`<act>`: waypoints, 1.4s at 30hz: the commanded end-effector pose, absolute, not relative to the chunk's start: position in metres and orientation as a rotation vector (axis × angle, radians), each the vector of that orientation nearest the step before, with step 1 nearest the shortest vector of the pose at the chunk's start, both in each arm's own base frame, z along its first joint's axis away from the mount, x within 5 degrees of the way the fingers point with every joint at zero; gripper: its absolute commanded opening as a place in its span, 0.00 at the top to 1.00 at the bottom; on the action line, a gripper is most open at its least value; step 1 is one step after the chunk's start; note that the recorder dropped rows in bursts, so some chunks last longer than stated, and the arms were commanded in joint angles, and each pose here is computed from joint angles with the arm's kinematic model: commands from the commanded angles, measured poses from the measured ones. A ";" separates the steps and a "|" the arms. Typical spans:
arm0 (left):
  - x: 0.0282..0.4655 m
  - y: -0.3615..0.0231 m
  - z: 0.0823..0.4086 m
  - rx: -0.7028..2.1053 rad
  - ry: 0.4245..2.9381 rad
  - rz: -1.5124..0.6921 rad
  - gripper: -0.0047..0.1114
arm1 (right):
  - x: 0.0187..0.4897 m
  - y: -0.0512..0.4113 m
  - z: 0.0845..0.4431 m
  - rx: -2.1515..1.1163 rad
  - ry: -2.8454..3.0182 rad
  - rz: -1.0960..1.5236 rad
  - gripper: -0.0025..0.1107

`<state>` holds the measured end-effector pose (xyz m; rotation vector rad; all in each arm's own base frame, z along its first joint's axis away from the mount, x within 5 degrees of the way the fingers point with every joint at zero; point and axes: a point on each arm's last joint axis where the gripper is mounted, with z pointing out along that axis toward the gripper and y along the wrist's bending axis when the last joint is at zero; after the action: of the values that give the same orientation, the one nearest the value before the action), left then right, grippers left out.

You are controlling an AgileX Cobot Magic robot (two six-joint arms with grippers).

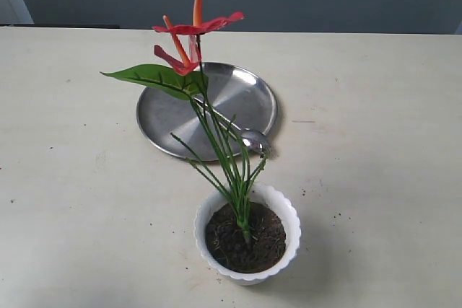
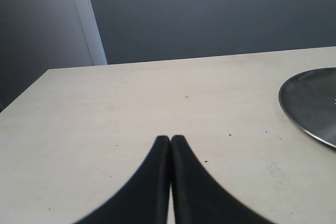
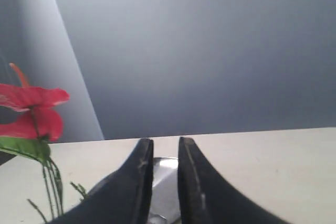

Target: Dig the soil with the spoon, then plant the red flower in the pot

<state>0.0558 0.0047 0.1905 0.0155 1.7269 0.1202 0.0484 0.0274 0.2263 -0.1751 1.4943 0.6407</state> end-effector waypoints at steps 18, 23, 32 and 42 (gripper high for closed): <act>0.055 0.004 0.192 0.015 1.716 0.107 0.96 | 0.055 0.013 0.206 -0.037 1.572 0.313 0.82; 0.055 0.004 0.192 0.015 1.716 0.107 0.96 | 0.055 0.013 0.206 -0.037 1.572 0.313 0.82; 0.055 0.004 0.192 0.015 1.716 0.107 0.96 | 0.055 0.013 0.206 -0.037 1.572 0.313 0.82; 0.055 0.004 0.192 0.015 1.716 0.107 0.96 | 0.055 0.013 0.206 -0.038 1.572 0.314 0.82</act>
<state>0.0558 0.0047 0.1905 0.0155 1.7269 0.1202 0.0553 0.0133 0.2066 -0.0320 1.5820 0.3310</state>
